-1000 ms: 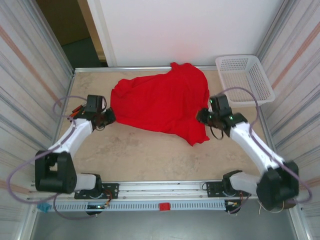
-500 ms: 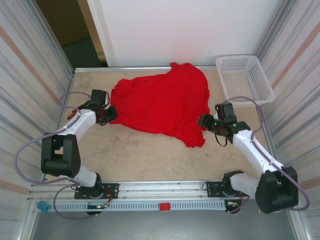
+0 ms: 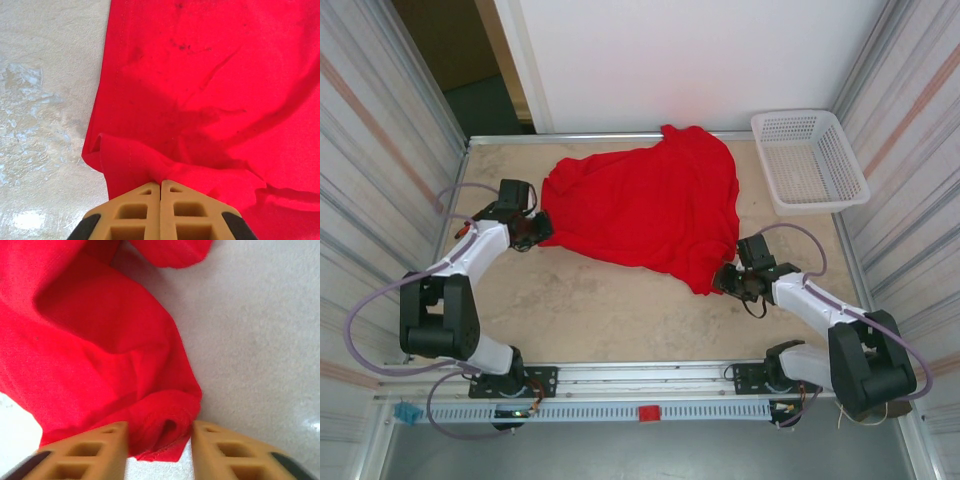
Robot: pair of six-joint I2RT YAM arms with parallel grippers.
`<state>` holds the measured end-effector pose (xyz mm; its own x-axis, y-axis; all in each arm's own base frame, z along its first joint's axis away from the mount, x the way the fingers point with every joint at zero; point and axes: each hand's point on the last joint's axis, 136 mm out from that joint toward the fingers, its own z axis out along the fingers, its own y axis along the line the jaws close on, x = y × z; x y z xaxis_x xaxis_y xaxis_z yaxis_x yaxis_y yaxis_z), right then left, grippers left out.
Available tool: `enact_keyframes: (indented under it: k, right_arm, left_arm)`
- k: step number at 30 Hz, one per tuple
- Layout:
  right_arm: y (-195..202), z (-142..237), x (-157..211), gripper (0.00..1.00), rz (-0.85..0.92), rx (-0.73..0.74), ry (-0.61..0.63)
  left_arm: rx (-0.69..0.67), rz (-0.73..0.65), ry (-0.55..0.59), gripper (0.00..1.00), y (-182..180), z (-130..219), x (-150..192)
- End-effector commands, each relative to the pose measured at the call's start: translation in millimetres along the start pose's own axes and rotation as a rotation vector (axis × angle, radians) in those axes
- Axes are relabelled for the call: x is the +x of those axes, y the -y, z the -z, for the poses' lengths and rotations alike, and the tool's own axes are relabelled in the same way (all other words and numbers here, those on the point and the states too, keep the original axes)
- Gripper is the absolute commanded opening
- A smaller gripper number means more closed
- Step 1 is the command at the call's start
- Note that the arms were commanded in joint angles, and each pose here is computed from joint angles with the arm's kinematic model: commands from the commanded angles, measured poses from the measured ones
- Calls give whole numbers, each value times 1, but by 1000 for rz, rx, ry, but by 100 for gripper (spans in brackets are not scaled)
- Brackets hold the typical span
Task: Fold the inside-out t-shirt
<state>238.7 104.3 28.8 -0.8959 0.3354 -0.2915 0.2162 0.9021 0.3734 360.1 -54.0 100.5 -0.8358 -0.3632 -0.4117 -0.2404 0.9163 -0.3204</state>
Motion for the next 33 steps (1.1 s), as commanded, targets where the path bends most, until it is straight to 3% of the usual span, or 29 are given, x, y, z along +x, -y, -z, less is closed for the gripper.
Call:
enact_keyframes:
  k: [1, 5, 11, 14, 19, 20, 21, 22, 23, 27, 33]
  right_arm:
    - [-7, 7, -7, 0, 9, -14, 29]
    - [-21, 44, -24, 0, 24, -44, 109]
    - [-34, 145, -59, 0, 25, -69, 372]
    - [-31, 166, -64, 0, 17, -45, 421]
    - [-13, 156, -48, 0, -48, 1, 392]
    - [-7, 154, -43, 8, -75, 16, 393]
    - [0, 153, -38, 32, -96, 24, 402]
    - [4, 153, -35, 43, -118, 23, 414]
    - [9, 152, -31, 45, -140, 23, 429]
    - [20, 144, -25, 48, -171, 30, 442]
    - [7, 100, -22, 47, -119, 32, 314]
  left_arm:
    - [19, -12, 30, 0, 2, 17, -8]
    - [40, -3, 60, 0, 4, 31, -16]
    - [91, 31, 155, 0, 6, 72, -36]
    - [110, 30, 182, 0, 10, 87, -41]
    - [135, 35, 187, 0, 14, 101, -40]
    - [143, 35, 183, 0, 15, 103, -37]
    - [151, 36, 182, 0, 16, 105, -35]
    - [154, 36, 182, 0, 16, 107, -33]
    - [159, 35, 181, 0, 16, 109, -31]
    - [158, 30, 177, 0, 14, 112, -23]
    - [143, 27, 163, 0, 10, 108, -18]
